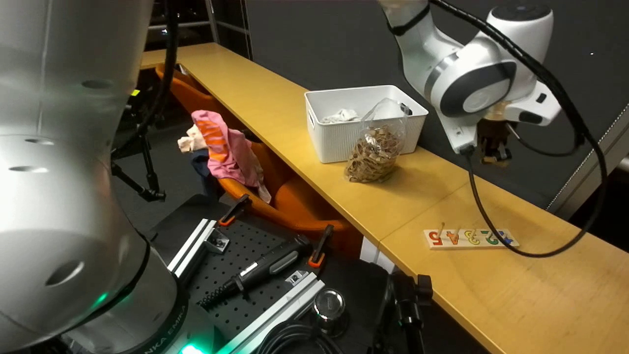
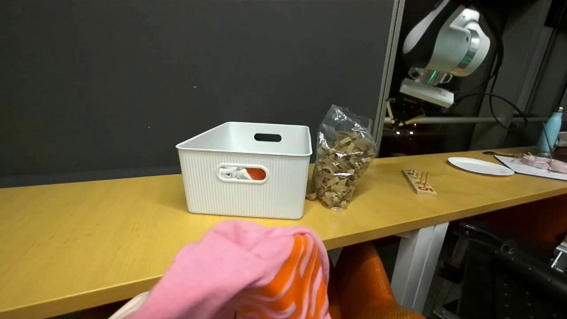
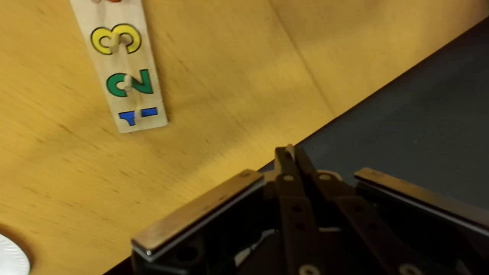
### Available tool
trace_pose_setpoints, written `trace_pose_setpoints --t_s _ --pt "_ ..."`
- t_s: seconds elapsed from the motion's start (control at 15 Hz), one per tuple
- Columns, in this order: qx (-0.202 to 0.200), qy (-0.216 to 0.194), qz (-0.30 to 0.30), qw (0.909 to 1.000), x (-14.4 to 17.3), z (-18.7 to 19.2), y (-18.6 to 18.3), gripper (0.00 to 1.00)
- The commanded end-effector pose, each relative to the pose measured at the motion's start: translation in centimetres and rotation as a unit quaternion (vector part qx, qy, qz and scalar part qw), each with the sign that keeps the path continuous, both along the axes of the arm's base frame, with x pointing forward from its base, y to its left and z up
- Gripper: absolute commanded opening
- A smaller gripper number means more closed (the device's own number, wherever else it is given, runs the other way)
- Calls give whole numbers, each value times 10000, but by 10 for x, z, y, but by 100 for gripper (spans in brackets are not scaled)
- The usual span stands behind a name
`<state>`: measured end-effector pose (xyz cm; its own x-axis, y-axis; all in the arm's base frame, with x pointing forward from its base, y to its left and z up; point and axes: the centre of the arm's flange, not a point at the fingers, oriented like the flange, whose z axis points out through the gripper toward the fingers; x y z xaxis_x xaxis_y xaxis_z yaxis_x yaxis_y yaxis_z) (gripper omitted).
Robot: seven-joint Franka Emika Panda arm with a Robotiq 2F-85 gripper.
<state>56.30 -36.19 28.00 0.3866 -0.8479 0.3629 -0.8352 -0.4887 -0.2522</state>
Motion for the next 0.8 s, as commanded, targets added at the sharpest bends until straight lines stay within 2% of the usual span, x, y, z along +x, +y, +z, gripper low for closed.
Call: trace_pose_setpoints --t_s 0.0,0.27,0.4,0.6,0.73 --pt "-21 -253 473 9986 -26 45 81 1" --pt "-50 -303 849 9959 -43 71 166 1" --pt "-112 -290 1059 9939 -43 78 197 1" --pt "-378 -334 1375 9892 -34 88 229 1" --pt "-477 -318 1487 9872 -20 93 235 1"
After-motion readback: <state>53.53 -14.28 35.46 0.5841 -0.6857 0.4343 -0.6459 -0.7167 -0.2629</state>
